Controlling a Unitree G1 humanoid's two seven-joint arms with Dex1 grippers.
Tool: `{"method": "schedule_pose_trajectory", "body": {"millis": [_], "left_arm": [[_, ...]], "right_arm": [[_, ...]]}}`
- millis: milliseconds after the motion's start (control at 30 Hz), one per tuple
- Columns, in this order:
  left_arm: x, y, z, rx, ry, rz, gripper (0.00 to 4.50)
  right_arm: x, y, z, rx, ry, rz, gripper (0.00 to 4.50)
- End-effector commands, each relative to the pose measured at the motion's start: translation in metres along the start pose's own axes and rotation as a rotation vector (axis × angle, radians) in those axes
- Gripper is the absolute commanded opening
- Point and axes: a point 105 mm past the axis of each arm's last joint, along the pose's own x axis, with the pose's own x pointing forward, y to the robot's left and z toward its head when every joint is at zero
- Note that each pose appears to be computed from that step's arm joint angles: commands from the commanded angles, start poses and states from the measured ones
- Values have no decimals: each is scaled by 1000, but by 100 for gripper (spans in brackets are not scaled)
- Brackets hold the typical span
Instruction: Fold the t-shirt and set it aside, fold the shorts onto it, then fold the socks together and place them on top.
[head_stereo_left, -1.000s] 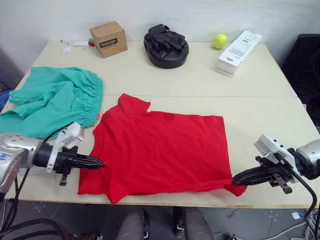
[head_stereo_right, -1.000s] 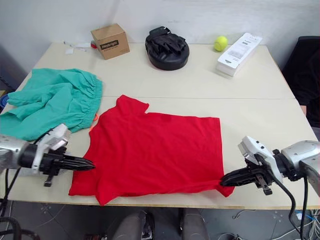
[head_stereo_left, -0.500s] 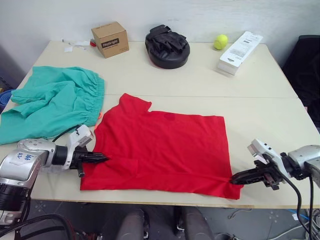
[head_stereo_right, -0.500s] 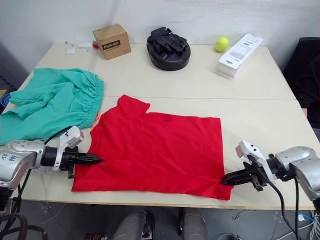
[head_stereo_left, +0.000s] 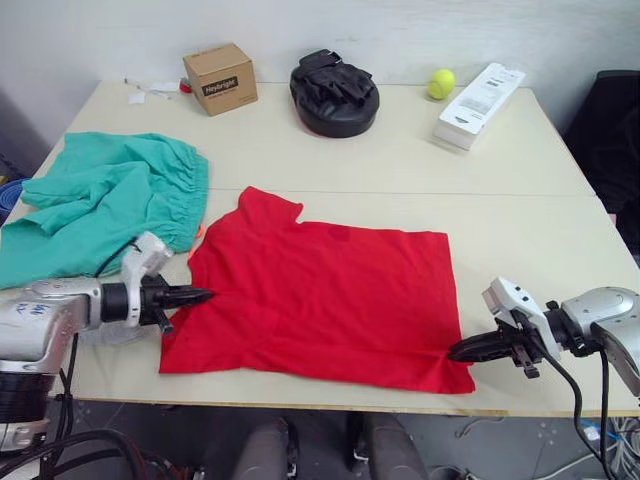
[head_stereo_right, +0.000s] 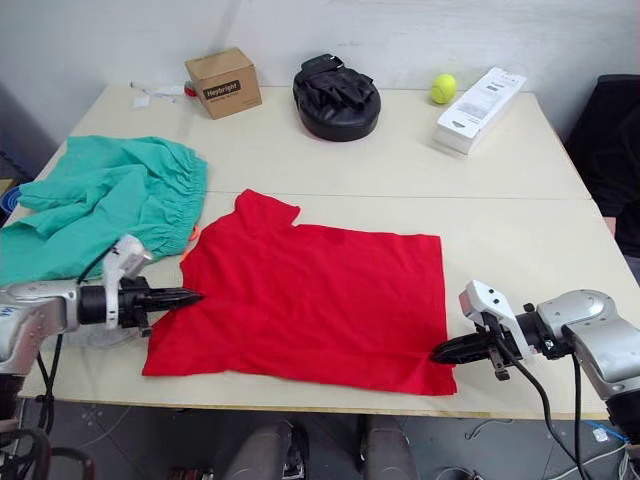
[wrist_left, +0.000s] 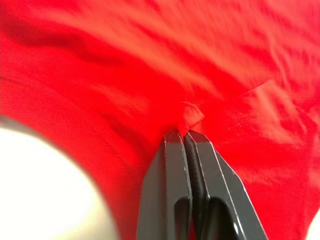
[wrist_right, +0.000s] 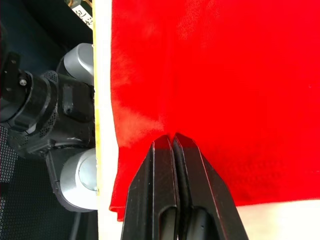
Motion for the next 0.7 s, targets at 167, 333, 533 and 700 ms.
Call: {"method": "schedule_pose_trajectory", "body": {"millis": [167, 333, 533, 700], "left_arm": [[-2, -7, -12, 2, 17, 32, 0], [7, -4, -18, 2, 31, 57, 47], [-7, -3, 7, 72, -56, 93, 231], [-24, -32, 39, 174, -135, -6, 351]], "right_arm": [[-5, -6, -1, 0, -6, -36, 1], [-11, -7, 4, 4, -5, -36, 130], [-28, -7, 29, -63, -75, -99, 347], [-33, 11, 57, -156, -137, -118, 450]]}}
